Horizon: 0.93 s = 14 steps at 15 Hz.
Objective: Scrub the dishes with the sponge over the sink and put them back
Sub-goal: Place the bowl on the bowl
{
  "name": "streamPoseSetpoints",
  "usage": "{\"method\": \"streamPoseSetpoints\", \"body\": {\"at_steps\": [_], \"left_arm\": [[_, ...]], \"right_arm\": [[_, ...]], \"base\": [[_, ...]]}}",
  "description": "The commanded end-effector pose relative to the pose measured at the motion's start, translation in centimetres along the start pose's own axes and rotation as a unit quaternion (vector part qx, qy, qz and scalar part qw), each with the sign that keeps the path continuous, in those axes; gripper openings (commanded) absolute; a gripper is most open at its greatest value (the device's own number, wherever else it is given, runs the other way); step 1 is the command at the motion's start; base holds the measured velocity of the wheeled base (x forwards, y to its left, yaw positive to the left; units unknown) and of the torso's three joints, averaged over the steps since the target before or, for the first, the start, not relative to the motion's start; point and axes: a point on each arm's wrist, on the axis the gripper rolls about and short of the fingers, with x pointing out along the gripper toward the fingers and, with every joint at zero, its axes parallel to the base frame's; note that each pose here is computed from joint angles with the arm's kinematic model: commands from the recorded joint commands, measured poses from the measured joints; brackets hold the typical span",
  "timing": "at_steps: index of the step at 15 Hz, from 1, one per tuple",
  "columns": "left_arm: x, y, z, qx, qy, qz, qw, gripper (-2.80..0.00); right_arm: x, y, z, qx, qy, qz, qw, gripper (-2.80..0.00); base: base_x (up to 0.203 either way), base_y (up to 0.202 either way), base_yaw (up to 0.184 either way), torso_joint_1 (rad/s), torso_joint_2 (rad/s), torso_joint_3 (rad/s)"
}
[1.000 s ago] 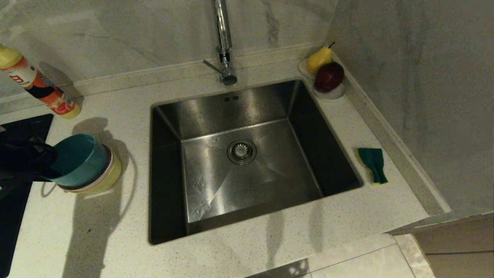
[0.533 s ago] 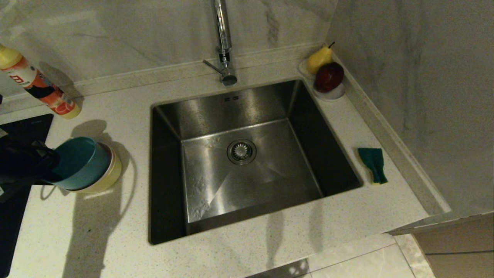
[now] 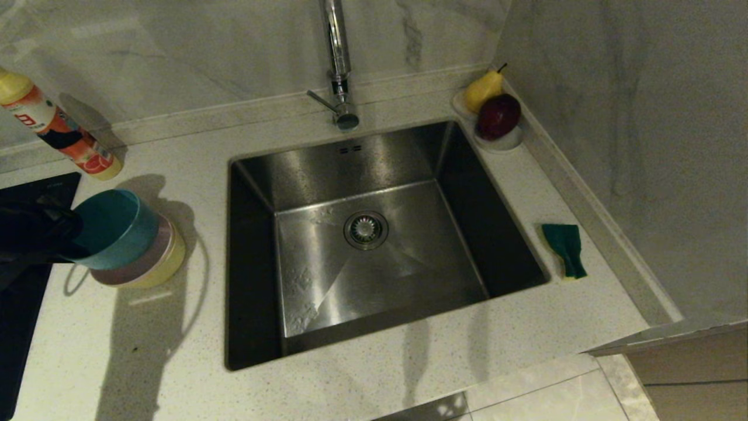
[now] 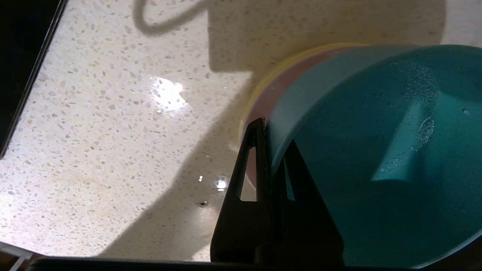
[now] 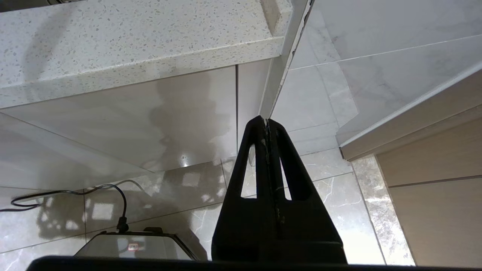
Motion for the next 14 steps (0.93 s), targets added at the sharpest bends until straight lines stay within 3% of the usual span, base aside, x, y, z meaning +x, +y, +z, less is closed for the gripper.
{"method": "streamPoseSetpoints", "body": {"at_steps": [1, 6, 7, 11, 14], "left_arm": [[-0.6, 0.0, -0.1, -0.001, -0.004, -0.003, 1.0000, -2.80], [0.2, 0.3, -0.3, -0.001, 0.005, 0.006, 1.0000, -2.80], [0.2, 0.3, -0.3, -0.001, 0.004, 0.007, 1.0000, 0.00], [0.1, 0.2, -0.2, -0.002, 0.002, 0.003, 1.0000, 0.00], [-2.4, -0.5, 0.1, -0.006, -0.030, -0.024, 0.9992, 0.00]], "right_arm": [[0.0, 0.0, 0.0, 0.000, 0.001, 0.000, 1.000, -2.80], [0.0, 0.0, 0.0, 0.000, 0.001, 0.000, 1.000, -2.80], [0.0, 0.0, 0.0, 0.000, 0.001, 0.000, 1.000, -2.80], [0.0, 0.0, 0.0, 0.000, 0.001, 0.000, 1.000, -2.80], [0.0, 0.0, 0.0, 0.000, 0.001, 0.000, 1.000, -2.80]], "base": [[0.000, 0.000, 0.000, 0.000, 0.00, 0.000], [0.000, 0.000, 0.000, 0.000, 0.00, 0.000], [0.000, 0.000, 0.000, 0.000, 0.00, 0.000], [0.000, 0.000, 0.000, 0.000, 0.00, 0.000], [0.000, 0.000, 0.000, 0.000, 0.00, 0.000]]}}
